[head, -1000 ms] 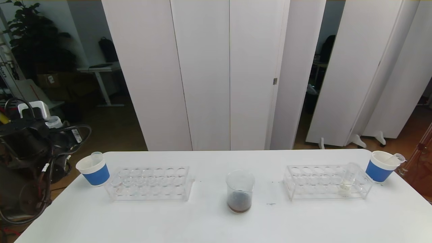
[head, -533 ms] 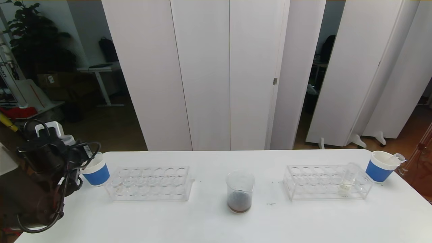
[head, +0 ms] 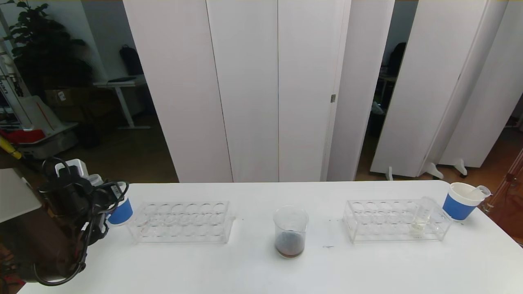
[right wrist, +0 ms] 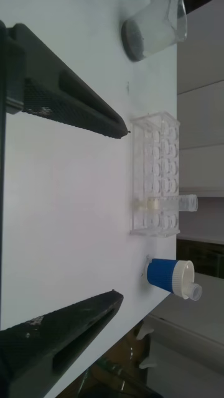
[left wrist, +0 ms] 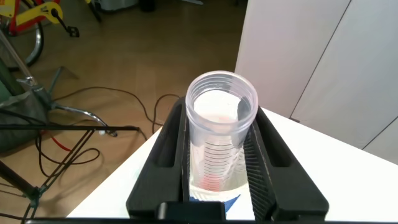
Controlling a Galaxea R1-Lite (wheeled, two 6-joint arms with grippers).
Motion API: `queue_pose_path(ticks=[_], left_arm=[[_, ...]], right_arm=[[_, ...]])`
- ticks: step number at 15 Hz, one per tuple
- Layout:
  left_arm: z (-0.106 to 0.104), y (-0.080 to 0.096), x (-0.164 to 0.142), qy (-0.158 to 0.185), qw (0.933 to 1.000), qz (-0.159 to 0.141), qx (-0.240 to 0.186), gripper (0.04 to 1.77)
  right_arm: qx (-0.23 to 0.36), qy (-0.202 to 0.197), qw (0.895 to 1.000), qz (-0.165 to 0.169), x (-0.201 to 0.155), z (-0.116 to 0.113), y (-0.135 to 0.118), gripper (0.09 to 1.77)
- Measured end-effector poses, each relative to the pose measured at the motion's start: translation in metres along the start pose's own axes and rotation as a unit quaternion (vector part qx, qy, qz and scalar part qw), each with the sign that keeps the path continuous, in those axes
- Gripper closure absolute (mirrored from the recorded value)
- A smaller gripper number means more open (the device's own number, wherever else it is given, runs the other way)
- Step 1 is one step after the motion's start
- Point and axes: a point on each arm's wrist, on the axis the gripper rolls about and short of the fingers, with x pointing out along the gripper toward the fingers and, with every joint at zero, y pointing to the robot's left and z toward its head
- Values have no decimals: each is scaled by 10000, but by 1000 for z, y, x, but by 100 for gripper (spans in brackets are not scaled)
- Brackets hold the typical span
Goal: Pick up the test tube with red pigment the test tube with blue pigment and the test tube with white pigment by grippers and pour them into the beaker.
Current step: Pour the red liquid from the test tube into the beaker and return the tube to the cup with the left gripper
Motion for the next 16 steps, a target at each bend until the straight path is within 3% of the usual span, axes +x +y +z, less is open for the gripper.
queue_pose_path(ticks=[9,10,11,13,14,16], left_arm=[[-7,0,1,85,10000,-47,2,122],[-7,0,1,88,9999,-50,7,116],[-7,0,1,92,9999,-51,15,95],[-5,-1,1,7,10000,-63,-12,27],[-4,-1,1,-11,10000,-69,-5,9],[-3,-1,0,-31,10000,-77,5,6]], right_arm=[[-2,2,10000,0,0,0,0,11],[2,2,10000,0,0,0,0,11],[0,2,10000,0,0,0,0,11],[0,2,10000,1,0,0,0,11],[0,2,10000,-2,0,0,0,11],[-2,2,10000,-2,0,0,0,11]])
